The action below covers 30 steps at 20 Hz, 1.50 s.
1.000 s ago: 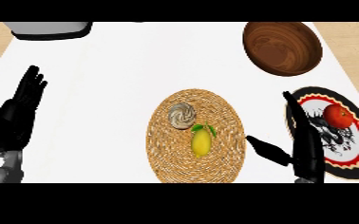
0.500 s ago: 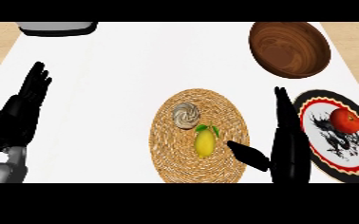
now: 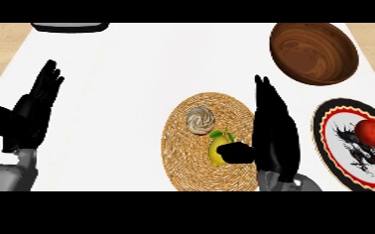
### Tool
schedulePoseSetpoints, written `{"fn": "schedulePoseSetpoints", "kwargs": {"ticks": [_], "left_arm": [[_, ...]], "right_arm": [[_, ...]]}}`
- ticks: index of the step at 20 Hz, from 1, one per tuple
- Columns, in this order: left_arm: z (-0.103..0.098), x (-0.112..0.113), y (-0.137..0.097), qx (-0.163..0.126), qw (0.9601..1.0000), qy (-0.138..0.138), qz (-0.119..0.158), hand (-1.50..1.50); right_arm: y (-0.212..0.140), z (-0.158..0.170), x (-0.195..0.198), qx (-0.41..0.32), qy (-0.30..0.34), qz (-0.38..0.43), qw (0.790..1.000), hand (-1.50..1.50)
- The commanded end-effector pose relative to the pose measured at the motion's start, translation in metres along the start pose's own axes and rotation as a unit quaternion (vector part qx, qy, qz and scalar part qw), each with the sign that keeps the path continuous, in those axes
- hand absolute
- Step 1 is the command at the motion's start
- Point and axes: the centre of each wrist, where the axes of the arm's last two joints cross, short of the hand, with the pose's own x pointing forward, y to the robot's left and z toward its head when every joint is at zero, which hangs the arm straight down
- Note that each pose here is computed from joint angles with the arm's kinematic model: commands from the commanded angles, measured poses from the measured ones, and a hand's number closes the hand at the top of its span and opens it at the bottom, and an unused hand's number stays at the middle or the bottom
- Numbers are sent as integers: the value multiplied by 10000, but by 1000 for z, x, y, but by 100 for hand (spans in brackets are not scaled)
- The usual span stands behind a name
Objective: Pick the cupcake from the placemat and place it in the bowl
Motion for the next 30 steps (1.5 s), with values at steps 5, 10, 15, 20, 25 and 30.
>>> {"fn": "schedulePoseSetpoints", "kwargs": {"ticks": [5, 10, 15, 20, 25, 30], "left_arm": [[1, -8, -10, -49, 10000, 34, -4, 0], [-1, -7, 5, -41, 10000, 16, 37, 0], [-14, 7, -6, -2, 10000, 27, 18, 0], [-9, 12, 5, -23, 10000, 38, -19, 0], [-6, -5, -1, 37, 10000, 23, 60, 0], [-10, -5, -10, 128, 9999, 13, 0, 0]], "right_arm": [[2, -33, 51, 1287, 973, 665, 9847, -150], [18, -51, 46, 1980, 1314, 1008, 9661, -150], [27, -60, 51, 2409, 1501, 1284, 9502, -150], [37, -58, 60, 1841, 1332, 1622, 9602, -150], [58, -58, 59, 1702, 1242, 1911, 9587, -150], [73, -53, 55, 2012, 1347, 1654, 9560, -150]]}}
